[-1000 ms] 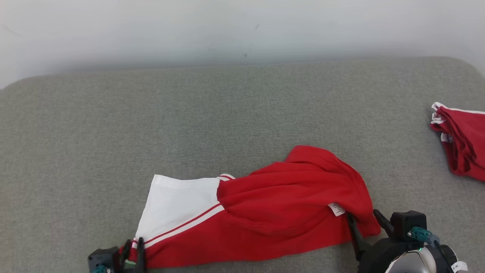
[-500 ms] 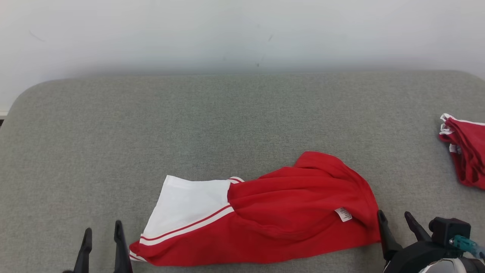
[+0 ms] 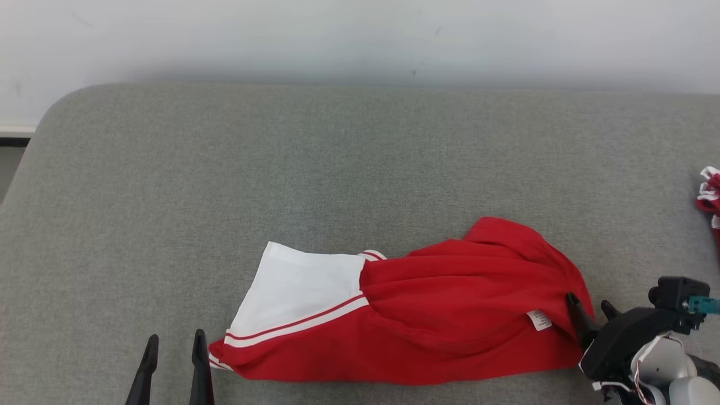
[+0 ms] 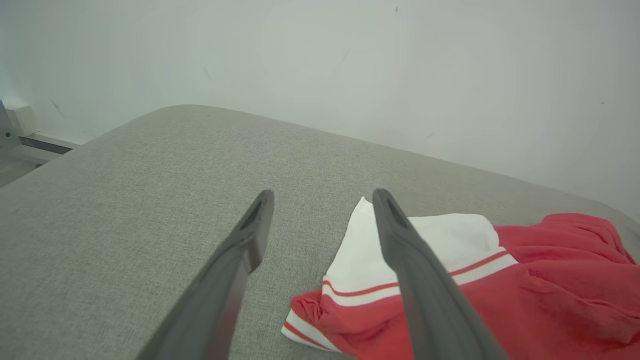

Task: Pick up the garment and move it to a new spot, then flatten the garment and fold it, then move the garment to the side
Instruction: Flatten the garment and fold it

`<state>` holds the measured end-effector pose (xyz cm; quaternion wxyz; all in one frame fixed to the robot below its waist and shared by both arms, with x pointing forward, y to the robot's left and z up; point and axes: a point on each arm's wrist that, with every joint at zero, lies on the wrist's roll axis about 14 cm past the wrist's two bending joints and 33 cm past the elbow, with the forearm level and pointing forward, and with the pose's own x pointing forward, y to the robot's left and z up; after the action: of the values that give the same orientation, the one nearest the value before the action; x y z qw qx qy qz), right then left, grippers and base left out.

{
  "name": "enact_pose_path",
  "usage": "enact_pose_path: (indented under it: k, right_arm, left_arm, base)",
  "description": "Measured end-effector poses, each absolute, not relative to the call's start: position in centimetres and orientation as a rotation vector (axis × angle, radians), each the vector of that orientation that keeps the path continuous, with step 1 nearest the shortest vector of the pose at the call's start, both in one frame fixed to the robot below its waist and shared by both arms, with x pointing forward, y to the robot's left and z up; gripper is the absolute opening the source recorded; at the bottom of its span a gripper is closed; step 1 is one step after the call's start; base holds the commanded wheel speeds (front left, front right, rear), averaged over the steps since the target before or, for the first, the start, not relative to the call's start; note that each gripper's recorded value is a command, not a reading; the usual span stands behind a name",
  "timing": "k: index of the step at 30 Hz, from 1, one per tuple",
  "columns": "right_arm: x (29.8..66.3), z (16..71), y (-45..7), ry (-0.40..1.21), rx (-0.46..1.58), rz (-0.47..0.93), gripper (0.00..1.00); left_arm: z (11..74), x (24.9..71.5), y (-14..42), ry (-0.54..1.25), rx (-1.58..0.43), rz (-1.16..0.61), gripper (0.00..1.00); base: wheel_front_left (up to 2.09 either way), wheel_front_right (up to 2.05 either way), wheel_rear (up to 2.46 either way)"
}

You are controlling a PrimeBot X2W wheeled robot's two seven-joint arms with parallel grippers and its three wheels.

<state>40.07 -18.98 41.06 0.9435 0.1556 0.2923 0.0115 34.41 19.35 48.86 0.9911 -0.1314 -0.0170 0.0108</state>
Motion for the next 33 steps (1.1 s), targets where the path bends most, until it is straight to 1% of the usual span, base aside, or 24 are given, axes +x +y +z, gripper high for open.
enact_pose_path:
  k: [4, 5, 6, 7, 8, 9, 12, 17, 24, 28, 29, 30, 33]
  right_arm:
    - [41.2, 40.5, -18.4, 0.656, 0.323, 0.04, 1.0]
    - [41.4, 40.3, -18.3, 0.668, 0.322, 0.045, 0.89]
    - [41.5, 40.2, -18.0, 0.68, 0.323, 0.051, 0.73]
    - [41.6, 40.1, -17.9, 0.69, 0.322, 0.056, 0.45]
    - [41.7, 40.0, -17.7, 0.696, 0.321, 0.059, 0.14]
    - [41.8, 39.9, -17.7, 0.7, 0.321, 0.061, 0.0]
    - [41.8, 39.9, -17.5, 0.707, 0.313, 0.067, 0.0]
    - [42.7, 41.1, -17.8, 0.663, 0.301, 0.067, 0.0]
    - [46.8, 44.4, -17.8, 0.557, 0.265, 0.084, 0.0]
    - [48.9, 44.8, -17.2, 0.539, 0.261, 0.096, 0.0]
    - [49.3, 44.8, -17.1, 0.535, 0.26, 0.098, 0.02]
    - [49.8, 44.8, -16.9, 0.528, 0.259, 0.101, 1.0]
    - [51.1, 45.0, -16.7, 0.488, 0.248, 0.097, 1.0]
  left_arm:
    - [48.4, 34.4, 19.5, -0.019, -0.26, 0.027, 1.0]
    - [48.3, 34.5, 19.6, -0.017, -0.262, 0.029, 1.0]
    - [48.2, 34.5, 19.7, -0.016, -0.262, 0.032, 1.0]
    - [48.2, 34.5, 19.7, -0.013, -0.263, 0.035, 1.0]
    - [48.1, 34.5, 19.8, -0.01, -0.263, 0.037, 1.0]
    - [48.0, 34.5, 19.9, -0.007, -0.263, 0.041, 1.0]
    - [47.8, 34.4, 19.9, -0.002, -0.264, 0.044, 1.0]
    - [47.6, 34.4, 19.9, 0.005, -0.268, 0.042, 1.0]
    - [47.5, 35.0, 19.5, 0.006, -0.272, 0.031, 1.0]
    - [47.5, 35.1, 19.6, 0.005, -0.274, 0.035, 1.0]
    - [47.5, 35.0, 19.7, 0.007, -0.274, 0.038, 1.0]
    - [47.4, 35.0, 19.8, 0.008, -0.274, 0.042, 1.0]
    - [47.4, 35.1, 20.2, 0.007, -0.271, 0.054, 1.0]
  base:
    - [0.0, 0.0, 0.0]
    - [0.0, 0.0, 0.0]
    - [0.0, 0.0, 0.0]
    - [0.0, 0.0, 0.0]
    - [0.0, 0.0, 0.0]
    - [0.0, 0.0, 0.0]
    - [0.0, 0.0, 0.0]
    - [0.0, 0.0, 0.0]
    - [0.0, 0.0, 0.0]
    - [0.0, 0.0, 0.0]
    - [0.0, 0.0, 0.0]
    - [0.0, 0.0, 0.0]
    - [0.0, 0.0, 0.0]
